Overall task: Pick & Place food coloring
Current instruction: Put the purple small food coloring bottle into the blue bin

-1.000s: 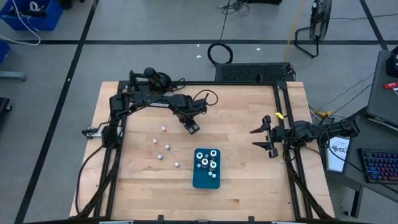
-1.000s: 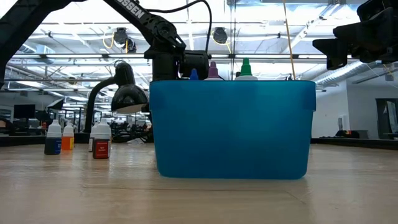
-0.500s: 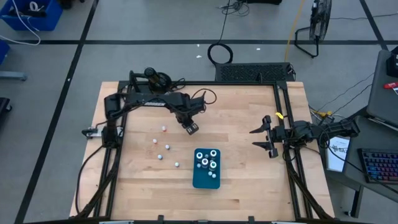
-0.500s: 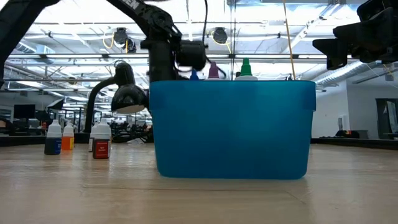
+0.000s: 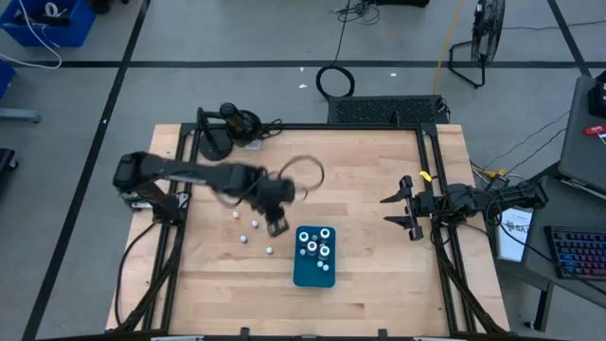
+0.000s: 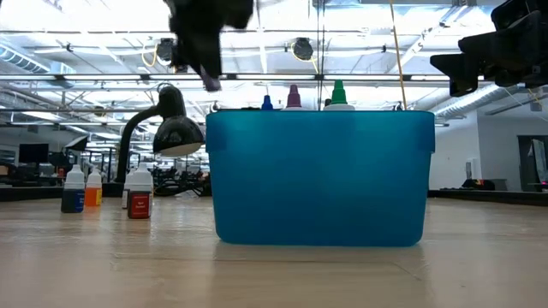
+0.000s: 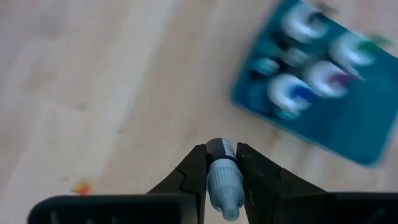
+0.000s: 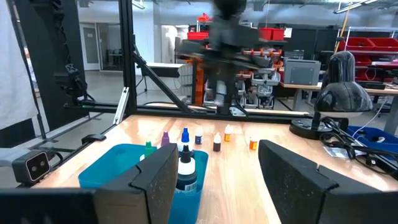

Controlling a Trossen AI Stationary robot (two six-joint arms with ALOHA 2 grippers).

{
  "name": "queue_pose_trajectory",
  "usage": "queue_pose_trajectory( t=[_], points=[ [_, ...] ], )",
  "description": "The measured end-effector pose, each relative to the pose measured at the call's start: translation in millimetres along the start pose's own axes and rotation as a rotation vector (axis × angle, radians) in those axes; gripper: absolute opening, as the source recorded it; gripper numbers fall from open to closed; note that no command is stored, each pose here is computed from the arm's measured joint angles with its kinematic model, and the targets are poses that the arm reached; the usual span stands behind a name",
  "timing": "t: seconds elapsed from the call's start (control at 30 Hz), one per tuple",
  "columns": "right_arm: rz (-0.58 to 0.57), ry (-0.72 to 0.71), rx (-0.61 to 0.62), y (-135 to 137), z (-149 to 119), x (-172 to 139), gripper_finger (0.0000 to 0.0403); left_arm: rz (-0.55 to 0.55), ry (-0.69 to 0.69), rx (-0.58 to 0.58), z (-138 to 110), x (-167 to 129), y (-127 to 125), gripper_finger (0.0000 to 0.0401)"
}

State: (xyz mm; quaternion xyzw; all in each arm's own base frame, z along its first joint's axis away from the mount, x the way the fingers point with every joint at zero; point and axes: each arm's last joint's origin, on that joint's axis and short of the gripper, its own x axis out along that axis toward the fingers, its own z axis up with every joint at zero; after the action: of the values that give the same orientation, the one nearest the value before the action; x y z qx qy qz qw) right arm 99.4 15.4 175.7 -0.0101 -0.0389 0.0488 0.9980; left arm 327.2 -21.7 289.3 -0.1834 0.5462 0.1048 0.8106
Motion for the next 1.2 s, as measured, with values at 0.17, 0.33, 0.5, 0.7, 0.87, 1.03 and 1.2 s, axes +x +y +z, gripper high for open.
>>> queue_pose_trajectory(
  t=[0.17,0.33,0.5,0.7,0.87,1.03,1.2],
  points=[
    [0.0,0.0,0.0,0.0,0.1,0.0,0.0212,-0.042,-0.04,0.058,-23.2,5.7,-51.9,0.007],
    [0.0,0.002,0.0,0.0,-0.2,0.1,0.0212,-0.08,-0.045,0.024,-30.4,29.3,-80.0,0.007],
    [0.0,0.002,0.0,0.0,-0.1,0.2,0.0212,-0.112,-0.024,0.095,-23.5,43.2,-104.1,0.007],
    [0.0,-0.001,0.0,0.0,0.0,0.2,0.0212,-0.137,0.018,0.278,-5.4,59.9,-135.7,0.007],
    [0.0,0.003,-0.001,0.0,-0.4,0.2,0.0212,-0.037,0.06,0.467,2.3,73.5,-151.7,0.007],
    [0.0,0.003,0.0,0.0,-0.3,0.2,0.0212,-0.034,0.072,0.581,5.5,89.8,-159.1,0.007],
    [0.0,0.003,0.0,0.0,-0.3,0.2,0.0212,-0.009,0.118,0.586,4.8,108.5,-155.7,0.007]
  ],
)
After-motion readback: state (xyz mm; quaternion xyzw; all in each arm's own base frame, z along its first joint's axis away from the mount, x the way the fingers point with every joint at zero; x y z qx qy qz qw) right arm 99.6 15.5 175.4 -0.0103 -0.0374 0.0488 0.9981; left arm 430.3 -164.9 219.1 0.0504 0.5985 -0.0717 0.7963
